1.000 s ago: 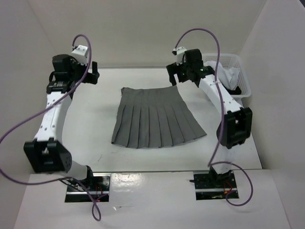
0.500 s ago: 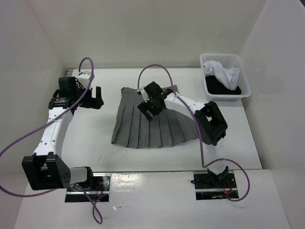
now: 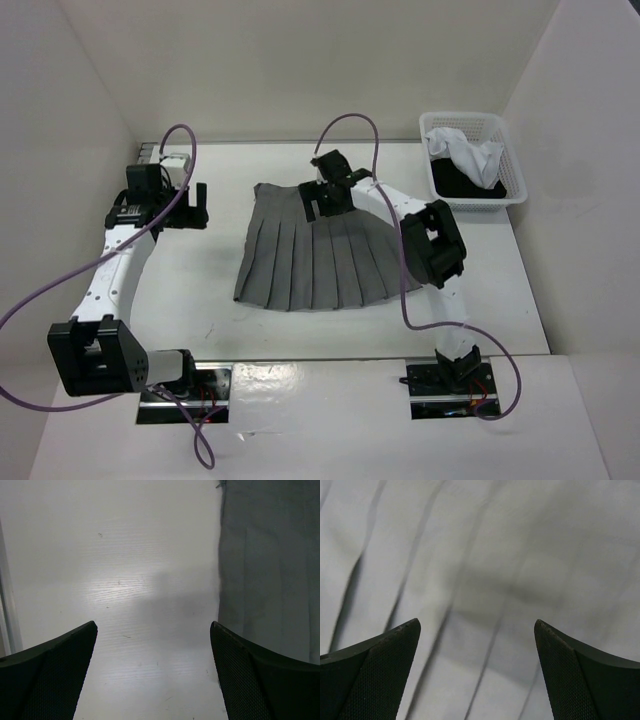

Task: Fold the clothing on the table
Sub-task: Flatten the skirt out, then fold the skirt

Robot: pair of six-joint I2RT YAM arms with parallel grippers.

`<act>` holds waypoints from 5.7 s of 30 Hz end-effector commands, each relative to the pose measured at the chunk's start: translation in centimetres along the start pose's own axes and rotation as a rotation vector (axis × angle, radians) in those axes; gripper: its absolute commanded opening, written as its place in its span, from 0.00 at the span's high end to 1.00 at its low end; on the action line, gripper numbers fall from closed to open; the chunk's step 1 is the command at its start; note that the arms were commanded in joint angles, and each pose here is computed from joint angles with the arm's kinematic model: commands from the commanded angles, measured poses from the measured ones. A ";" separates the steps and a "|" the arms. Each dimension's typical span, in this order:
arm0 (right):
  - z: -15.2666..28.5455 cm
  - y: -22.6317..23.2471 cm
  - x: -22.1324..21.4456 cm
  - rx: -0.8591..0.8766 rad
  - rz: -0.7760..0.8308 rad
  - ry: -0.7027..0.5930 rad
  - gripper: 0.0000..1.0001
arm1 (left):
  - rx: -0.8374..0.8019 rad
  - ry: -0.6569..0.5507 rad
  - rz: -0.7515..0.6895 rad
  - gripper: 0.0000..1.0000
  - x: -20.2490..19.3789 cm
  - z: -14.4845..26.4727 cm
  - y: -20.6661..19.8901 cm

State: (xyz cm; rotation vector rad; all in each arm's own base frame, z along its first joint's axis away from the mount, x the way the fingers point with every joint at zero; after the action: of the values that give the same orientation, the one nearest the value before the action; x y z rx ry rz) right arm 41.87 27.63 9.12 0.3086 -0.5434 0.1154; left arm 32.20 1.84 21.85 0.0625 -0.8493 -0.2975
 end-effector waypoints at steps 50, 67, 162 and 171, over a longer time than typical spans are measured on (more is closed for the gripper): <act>-0.1 0.1 -13.5 -0.174 0.159 0.246 0.02 | 0.059 -0.003 0.032 0.01 -0.1 -0.1 0.7; 17.5 2.2 3.0 0.086 0.125 -0.291 0.02 | -0.621 0.039 -0.084 0.12 -2.2 -12.8 -5.0; -1.9 -13.4 1.2 0.560 0.060 0.143 0.86 | -0.878 0.114 -0.127 0.93 -4.2 -20.0 -7.9; 0.0 -11.8 4.0 0.521 0.106 0.085 1.00 | -0.829 0.052 -0.179 1.00 -0.4 -19.5 -6.9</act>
State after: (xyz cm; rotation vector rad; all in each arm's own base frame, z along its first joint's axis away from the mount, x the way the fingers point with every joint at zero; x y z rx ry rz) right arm 46.25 15.29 4.90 0.7948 -0.3676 0.3237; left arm 43.03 -5.78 5.46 -0.6715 -0.5378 -0.7190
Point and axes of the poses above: each gripper's point midway between its finger pads, its own z axis back along the fingers, its own y axis along the line the jaws close on, x = y × z, the point moved 4 cm from there along z, back along the fingers, and after that the axes turned 14 degrees about -z, right-handed, at the moved point
